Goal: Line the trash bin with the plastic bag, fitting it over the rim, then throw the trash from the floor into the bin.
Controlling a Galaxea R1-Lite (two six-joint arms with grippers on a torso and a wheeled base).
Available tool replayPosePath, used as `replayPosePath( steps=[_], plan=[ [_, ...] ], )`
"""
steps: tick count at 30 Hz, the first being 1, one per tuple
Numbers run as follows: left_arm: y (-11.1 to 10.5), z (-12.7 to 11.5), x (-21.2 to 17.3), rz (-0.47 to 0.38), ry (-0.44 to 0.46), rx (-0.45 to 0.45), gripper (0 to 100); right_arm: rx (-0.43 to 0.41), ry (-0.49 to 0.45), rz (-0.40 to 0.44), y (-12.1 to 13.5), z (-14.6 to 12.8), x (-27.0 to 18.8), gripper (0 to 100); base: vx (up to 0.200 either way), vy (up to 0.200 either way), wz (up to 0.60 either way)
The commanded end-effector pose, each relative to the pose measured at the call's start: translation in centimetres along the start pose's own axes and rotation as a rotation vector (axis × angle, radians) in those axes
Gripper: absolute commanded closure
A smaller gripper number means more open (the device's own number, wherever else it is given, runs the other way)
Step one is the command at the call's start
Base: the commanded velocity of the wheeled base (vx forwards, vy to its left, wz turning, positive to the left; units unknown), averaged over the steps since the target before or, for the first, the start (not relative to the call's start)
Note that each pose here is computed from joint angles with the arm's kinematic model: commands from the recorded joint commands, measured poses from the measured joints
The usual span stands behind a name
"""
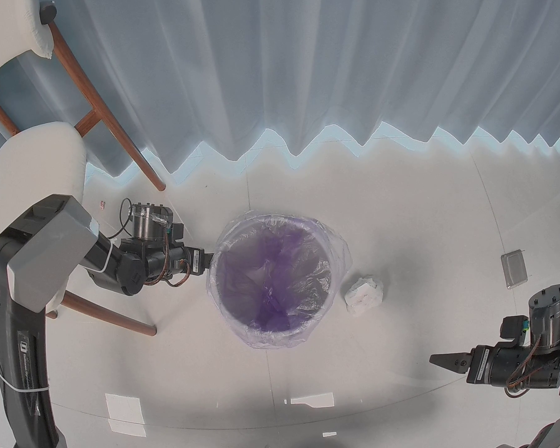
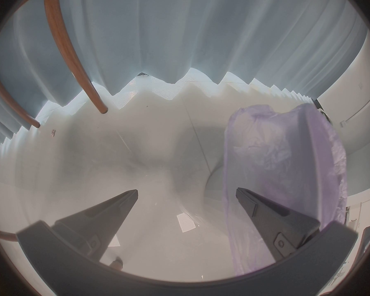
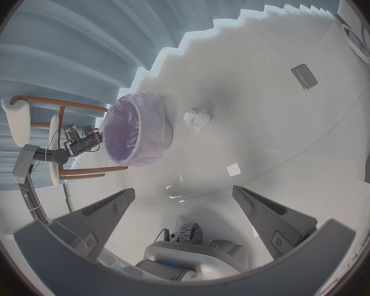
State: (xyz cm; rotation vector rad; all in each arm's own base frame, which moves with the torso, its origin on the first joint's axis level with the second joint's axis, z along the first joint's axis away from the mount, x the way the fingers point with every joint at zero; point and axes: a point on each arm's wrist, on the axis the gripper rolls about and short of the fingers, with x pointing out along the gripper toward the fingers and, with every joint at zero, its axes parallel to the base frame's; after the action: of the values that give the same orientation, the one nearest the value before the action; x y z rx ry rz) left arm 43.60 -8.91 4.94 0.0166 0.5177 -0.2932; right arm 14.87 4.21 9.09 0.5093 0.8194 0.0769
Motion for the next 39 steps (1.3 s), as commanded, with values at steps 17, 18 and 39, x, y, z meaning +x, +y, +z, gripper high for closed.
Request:
replayPosePath(
  steps=[17,18,39],
  plan=[
    [1.4,-3.9,5.3,0.064,0.063,-0.024,0,0.009,0.005,-0.006,-0.1,-0.1,0.0,0,0.000,0.000,0.00],
    [1.4,-4.3,5.7,0.071,0.071,-0.026,0,0.010,0.004,-0.006,-0.2,-0.2,0.0,0,0.000,0.000,0.00],
    [2.5,-0.3,0.3,0.119,0.001,-0.071,0,0.015,0.024,-0.018,-0.7,-0.9,-0.2,0,0.000,0.000,0.00]
  ],
)
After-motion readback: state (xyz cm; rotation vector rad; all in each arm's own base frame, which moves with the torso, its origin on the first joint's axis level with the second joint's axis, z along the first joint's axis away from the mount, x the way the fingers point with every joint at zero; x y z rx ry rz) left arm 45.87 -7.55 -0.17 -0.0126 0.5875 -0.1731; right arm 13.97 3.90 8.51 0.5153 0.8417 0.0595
